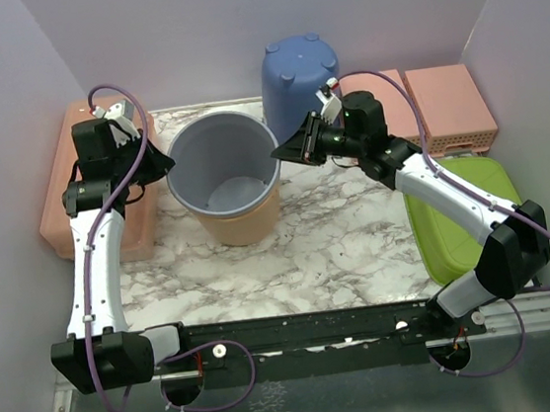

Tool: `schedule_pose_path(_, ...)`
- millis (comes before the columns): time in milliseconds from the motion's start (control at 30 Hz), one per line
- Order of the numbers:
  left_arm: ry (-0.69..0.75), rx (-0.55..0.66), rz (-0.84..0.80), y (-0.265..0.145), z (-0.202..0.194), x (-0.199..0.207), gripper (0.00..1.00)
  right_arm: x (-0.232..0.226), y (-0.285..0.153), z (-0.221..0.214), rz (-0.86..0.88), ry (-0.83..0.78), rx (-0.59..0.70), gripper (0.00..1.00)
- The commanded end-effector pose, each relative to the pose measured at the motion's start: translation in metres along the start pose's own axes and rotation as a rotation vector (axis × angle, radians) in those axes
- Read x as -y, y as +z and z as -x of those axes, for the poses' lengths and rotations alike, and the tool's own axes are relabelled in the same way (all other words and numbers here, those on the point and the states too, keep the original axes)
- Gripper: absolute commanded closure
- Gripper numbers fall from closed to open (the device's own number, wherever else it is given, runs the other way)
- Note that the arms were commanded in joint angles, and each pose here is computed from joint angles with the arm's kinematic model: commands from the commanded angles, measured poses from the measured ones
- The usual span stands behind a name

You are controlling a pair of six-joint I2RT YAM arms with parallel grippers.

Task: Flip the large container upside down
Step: Pick up the container from the container.

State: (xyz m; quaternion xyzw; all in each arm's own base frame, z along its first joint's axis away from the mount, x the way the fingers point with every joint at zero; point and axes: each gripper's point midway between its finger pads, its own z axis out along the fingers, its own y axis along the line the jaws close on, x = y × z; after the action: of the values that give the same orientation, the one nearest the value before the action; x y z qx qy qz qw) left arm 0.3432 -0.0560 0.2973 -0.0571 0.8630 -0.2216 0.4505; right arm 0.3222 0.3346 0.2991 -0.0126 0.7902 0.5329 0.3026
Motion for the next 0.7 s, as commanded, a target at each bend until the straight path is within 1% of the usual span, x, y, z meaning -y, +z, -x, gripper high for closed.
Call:
schedule_pose_path(0,0.001,0.046,-0.106,-0.01,0.015,0.028,1.0,-0.045,-0.002,0.0,0.188,-0.052,-0.026,0.81)
schedule_pose_path(100,0.008,0.067,-0.12,-0.016,0.021,0.034,1.0,-0.057,-0.006,0.001,0.243,-0.061,-0.021,0.8)
schedule_pose_path(200,0.02,0.086,-0.112,-0.018,0.027,0.034,1.0,-0.058,-0.005,0.003,0.246,-0.063,-0.014,0.79)
schedule_pose_path(333,0.023,0.097,-0.117,-0.02,0.032,0.037,1.0,-0.063,-0.002,0.0,0.286,-0.075,-0.048,0.76)
schedule_pose_path(433,0.032,0.116,-0.114,-0.024,0.036,0.038,1.0,-0.069,0.001,-0.006,0.347,-0.089,-0.106,0.68)
schedule_pose_path(567,0.025,0.13,-0.114,-0.025,0.037,0.038,1.0,-0.069,0.008,-0.005,0.366,-0.051,-0.117,0.57)
schedule_pose_path(633,0.025,0.135,-0.12,-0.027,0.036,0.04,1.0,-0.078,0.004,-0.006,0.438,-0.04,-0.115,0.5)
schedule_pose_path(667,0.025,0.136,-0.122,-0.027,0.035,0.04,1.0,-0.084,0.001,-0.006,0.487,-0.029,-0.108,0.49)
